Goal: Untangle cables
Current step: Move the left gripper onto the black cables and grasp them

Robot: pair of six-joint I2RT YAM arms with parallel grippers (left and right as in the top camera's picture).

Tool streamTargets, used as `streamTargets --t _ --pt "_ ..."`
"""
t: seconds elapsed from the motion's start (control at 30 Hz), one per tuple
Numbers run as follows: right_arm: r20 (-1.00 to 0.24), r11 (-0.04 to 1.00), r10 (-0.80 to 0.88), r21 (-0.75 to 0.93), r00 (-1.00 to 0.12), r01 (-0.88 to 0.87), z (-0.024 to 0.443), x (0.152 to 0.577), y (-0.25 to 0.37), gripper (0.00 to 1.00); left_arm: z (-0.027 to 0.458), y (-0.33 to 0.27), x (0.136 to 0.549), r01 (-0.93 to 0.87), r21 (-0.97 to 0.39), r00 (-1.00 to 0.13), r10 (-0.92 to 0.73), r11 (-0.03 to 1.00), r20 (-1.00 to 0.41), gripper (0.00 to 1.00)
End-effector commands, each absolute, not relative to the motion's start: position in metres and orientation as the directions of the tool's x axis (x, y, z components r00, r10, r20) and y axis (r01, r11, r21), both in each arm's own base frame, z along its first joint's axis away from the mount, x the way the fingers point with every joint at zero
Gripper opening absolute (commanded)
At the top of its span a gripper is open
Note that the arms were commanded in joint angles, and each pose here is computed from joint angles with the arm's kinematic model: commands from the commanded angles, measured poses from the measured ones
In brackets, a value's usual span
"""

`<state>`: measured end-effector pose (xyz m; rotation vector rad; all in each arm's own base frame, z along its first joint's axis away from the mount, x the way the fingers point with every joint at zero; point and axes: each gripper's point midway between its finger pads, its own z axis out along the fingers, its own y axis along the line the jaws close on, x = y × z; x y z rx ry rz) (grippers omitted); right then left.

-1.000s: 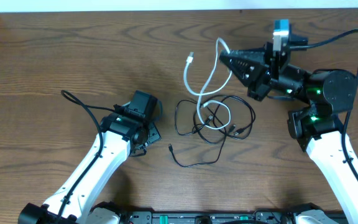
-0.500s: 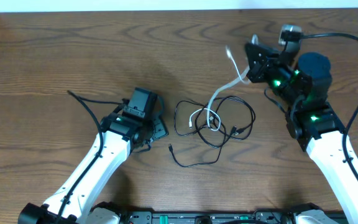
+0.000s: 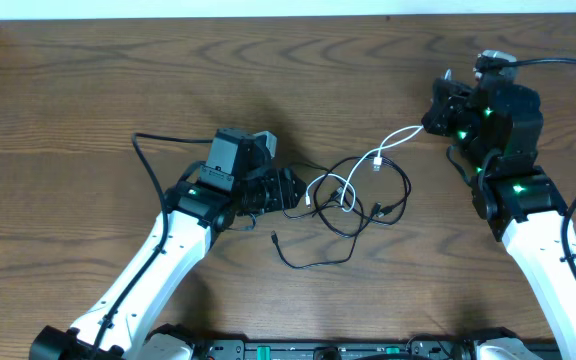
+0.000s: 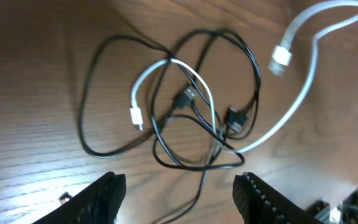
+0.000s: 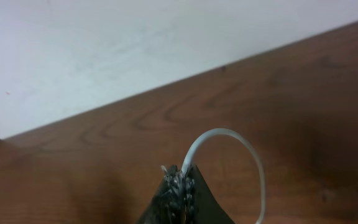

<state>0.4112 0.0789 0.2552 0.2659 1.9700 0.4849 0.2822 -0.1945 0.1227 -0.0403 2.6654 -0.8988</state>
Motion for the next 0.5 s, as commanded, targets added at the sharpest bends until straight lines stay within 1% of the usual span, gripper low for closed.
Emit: streamTargets --t 0.0,0.07,0.17,0.2,0.23,0.3,0.37,0.47 --pt "-0.824 0.905 0.377 0.425 -0.423 -0.021 0.260 0.408 0.074 0.01 0.132 -0.216 0.273 0.200 -0.610 -0.943 -0.018 0.767 -0.333 0.60" --pt "-0.820 0.906 0.375 0.423 -0.432 -0.017 0.257 0.407 0.074 0.01 0.132 -0.227 0.264 0.304 -0.581 -0.922 0.079 0.755 -0.379 0.61" --pt "-0.815 0.907 0.374 0.422 -0.442 -0.012 0.254 0.405 0.074 0.01 0.129 -0.234 0.258 0.450 -0.496 -0.861 0.213 0.742 -0.462 0.61" --pt "-0.814 0.907 0.373 0.421 -0.445 -0.010 0.254 0.405 0.074 0.01 0.127 -0.233 0.259 0.480 -0.451 -0.839 0.244 0.752 -0.487 0.67" --pt "-0.813 0.907 0.373 0.421 -0.447 -0.010 0.253 0.405 0.074 0.01 0.125 -0.232 0.261 0.496 -0.414 -0.824 0.262 0.763 -0.503 0.74" --pt "-0.811 0.907 0.372 0.421 -0.451 -0.009 0.252 0.404 0.074 0.01 0.122 -0.228 0.266 0.508 -0.343 -0.801 0.287 0.790 -0.525 0.79" --pt "-0.809 0.906 0.372 0.423 -0.455 -0.012 0.251 0.404 0.075 0.01 0.120 -0.225 0.270 0.502 -0.291 -0.789 0.295 0.814 -0.539 0.81" --pt "-0.808 0.906 0.371 0.423 -0.458 -0.010 0.251 0.404 0.075 0.01 0.119 -0.234 0.270 0.528 -0.282 -0.772 0.314 0.801 -0.553 0.83"
